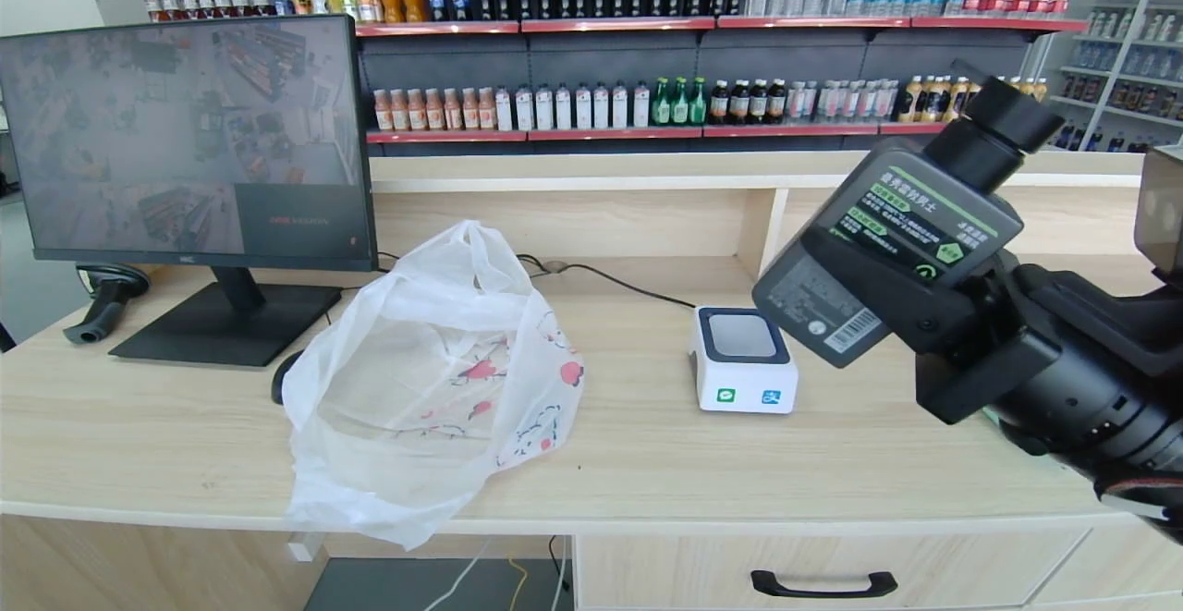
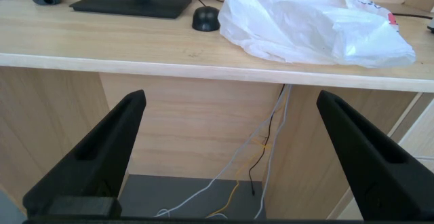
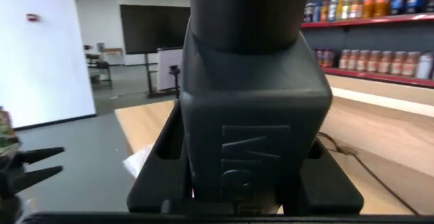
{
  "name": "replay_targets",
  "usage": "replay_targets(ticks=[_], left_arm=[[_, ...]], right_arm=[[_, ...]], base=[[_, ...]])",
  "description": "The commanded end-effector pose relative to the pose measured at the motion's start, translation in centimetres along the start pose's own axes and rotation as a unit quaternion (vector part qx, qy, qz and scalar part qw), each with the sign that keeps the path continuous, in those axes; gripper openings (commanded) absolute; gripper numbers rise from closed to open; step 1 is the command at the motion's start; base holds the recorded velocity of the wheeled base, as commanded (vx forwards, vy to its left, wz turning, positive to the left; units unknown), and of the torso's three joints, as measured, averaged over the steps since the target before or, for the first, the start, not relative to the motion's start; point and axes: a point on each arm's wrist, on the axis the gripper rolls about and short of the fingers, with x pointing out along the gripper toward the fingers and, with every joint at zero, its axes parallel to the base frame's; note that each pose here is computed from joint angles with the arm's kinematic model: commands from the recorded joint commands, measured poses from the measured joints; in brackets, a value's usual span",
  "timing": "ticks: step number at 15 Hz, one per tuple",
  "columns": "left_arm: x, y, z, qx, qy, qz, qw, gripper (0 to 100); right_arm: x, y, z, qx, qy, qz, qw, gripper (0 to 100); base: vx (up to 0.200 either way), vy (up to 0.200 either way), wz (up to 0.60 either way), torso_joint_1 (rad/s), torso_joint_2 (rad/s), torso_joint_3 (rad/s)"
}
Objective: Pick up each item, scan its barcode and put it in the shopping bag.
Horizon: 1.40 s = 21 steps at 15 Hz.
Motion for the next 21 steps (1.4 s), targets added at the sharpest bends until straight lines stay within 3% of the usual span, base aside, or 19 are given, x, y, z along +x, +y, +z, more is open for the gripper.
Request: replay_targets(ticks=[1,5,8,15,18,21], left_arm=[[0.0,0.0,0.0,0.0,-0.001,0.0,1.0,100],[0.0,0.0,0.0,0.0,-0.001,0.0,1.0,100],[0.0,0.0,0.0,0.0,-0.001,0.0,1.0,100],[0.0,0.0,0.0,-0.001,0.0,0.0,1.0,100],[0.0,0.0,0.0,0.0,0.0,-0.001,1.0,100],[0.0,0.0,0.0,0.0,0.0,0.0,1.0,100]], right_arm=[[-0.5,-0.2,-0.7,-0.015,0.011,-0.049,0.999,0],[-1.3,-2.4,-0.9,-0.073,0.01,-0.196,0.978,0],[-3.3,-5.2,-1.5,-0.122,0.044,-0.279,0.951,0],[-3.7,-6.6,-2.4,-0.11,0.059,-0.304,0.944,0],[-3.8,-6.8,-2.5,-0.109,0.06,-0.309,0.943,0],[-3.6,-7.0,-2.6,-0.106,0.061,-0.311,0.943,0]], base=[[0.0,0.0,0.0,0.0,0.0,0.0],[0.0,0.0,0.0,0.0,0.0,0.0],[0.0,0.0,0.0,0.0,0.0,0.0],[0.0,0.0,0.0,0.0,0.0,0.0],[-0.2,0.0,0.0,0.004,0.0,-0.001],[0.0,0.0,0.0,0.0,0.0,0.0]])
